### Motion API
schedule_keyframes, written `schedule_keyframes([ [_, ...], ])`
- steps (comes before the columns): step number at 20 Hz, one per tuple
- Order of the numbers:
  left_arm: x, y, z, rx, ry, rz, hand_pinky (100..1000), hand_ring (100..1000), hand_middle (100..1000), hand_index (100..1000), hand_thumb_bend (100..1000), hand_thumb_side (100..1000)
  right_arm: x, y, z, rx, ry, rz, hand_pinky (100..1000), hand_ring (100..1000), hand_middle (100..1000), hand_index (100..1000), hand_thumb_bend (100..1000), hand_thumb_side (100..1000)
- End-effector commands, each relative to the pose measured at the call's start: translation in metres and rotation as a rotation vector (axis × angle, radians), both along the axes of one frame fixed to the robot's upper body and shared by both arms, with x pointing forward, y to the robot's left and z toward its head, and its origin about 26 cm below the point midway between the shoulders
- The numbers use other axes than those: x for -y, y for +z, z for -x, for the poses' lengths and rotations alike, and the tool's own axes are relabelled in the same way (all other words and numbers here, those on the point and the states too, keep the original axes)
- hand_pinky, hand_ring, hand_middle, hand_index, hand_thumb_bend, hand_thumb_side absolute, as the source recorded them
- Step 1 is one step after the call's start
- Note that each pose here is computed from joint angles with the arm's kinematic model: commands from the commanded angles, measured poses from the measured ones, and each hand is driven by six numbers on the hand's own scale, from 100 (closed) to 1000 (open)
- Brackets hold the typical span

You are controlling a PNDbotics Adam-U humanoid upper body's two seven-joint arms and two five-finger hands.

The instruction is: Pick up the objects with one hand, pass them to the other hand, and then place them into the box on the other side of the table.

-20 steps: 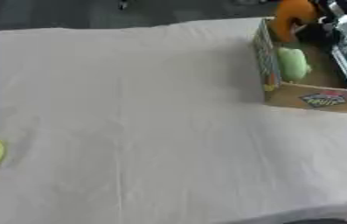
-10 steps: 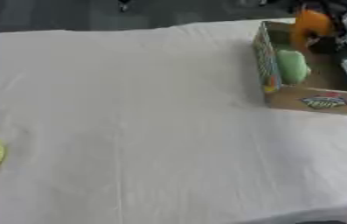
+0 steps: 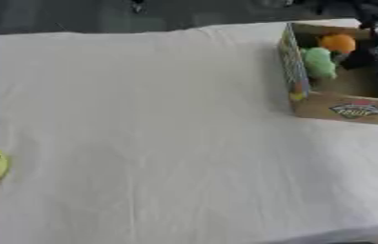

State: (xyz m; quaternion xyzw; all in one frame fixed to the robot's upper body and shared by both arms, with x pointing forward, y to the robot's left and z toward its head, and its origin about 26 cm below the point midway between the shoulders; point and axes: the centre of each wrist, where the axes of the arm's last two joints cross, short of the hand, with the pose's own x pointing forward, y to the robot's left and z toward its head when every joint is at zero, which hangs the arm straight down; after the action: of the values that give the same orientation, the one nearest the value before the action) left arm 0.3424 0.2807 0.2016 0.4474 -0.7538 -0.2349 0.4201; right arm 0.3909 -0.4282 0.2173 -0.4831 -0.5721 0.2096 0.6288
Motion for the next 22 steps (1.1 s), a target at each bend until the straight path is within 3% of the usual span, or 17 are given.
schedule_keyframes([
  [1, -0.008, 0.011, 0.002, 0.031, 0.018, -0.020, 660, 685, 628, 777, 351, 316, 0.011, 0.020, 0.005, 0.041, -0.042, 0.032, 969, 1000, 896, 1000, 388, 100],
  [4, -0.010, 0.010, 0.002, 0.029, 0.023, -0.023, 660, 686, 628, 776, 356, 315, 0.010, 0.023, 0.006, 0.068, -0.044, 0.016, 972, 1000, 893, 1000, 341, 100],
  [6, -0.011, 0.011, 0.002, 0.026, 0.029, -0.028, 660, 687, 630, 777, 359, 317, 0.006, 0.030, 0.009, 0.107, -0.030, -0.007, 979, 1000, 887, 1000, 204, 100],
  [7, -0.013, 0.013, 0.002, 0.020, 0.032, -0.030, 662, 690, 633, 779, 359, 325, 0.004, 0.034, 0.011, 0.137, -0.021, -0.027, 988, 1000, 882, 1000, 100, 203],
  [11, -0.021, 0.021, 0.000, -0.055, 0.035, -0.026, 667, 697, 642, 789, 360, 343, -0.010, 0.052, 0.022, 0.267, 0.038, -0.120, 1000, 1000, 872, 1000, 100, 381],
  [13, -0.026, 0.028, -0.001, -0.108, 0.035, -0.034, 678, 706, 654, 796, 373, 353, -0.020, 0.059, 0.029, 0.322, 0.083, -0.157, 1000, 1000, 872, 1000, 100, 420],
  [17, -0.036, 0.045, -0.004, -0.279, -0.003, -0.081, 700, 728, 677, 812, 388, 393, -0.039, 0.071, 0.040, 0.407, 0.180, -0.206, 1000, 1000, 861, 1000, 100, 372],
  [22, -0.045, 0.065, -0.007, -0.485, -0.070, -0.159, 723, 750, 694, 820, 465, 435, -0.057, 0.081, 0.051, 0.459, 0.256, -0.242, 1000, 1000, 847, 997, 100, 318],
])
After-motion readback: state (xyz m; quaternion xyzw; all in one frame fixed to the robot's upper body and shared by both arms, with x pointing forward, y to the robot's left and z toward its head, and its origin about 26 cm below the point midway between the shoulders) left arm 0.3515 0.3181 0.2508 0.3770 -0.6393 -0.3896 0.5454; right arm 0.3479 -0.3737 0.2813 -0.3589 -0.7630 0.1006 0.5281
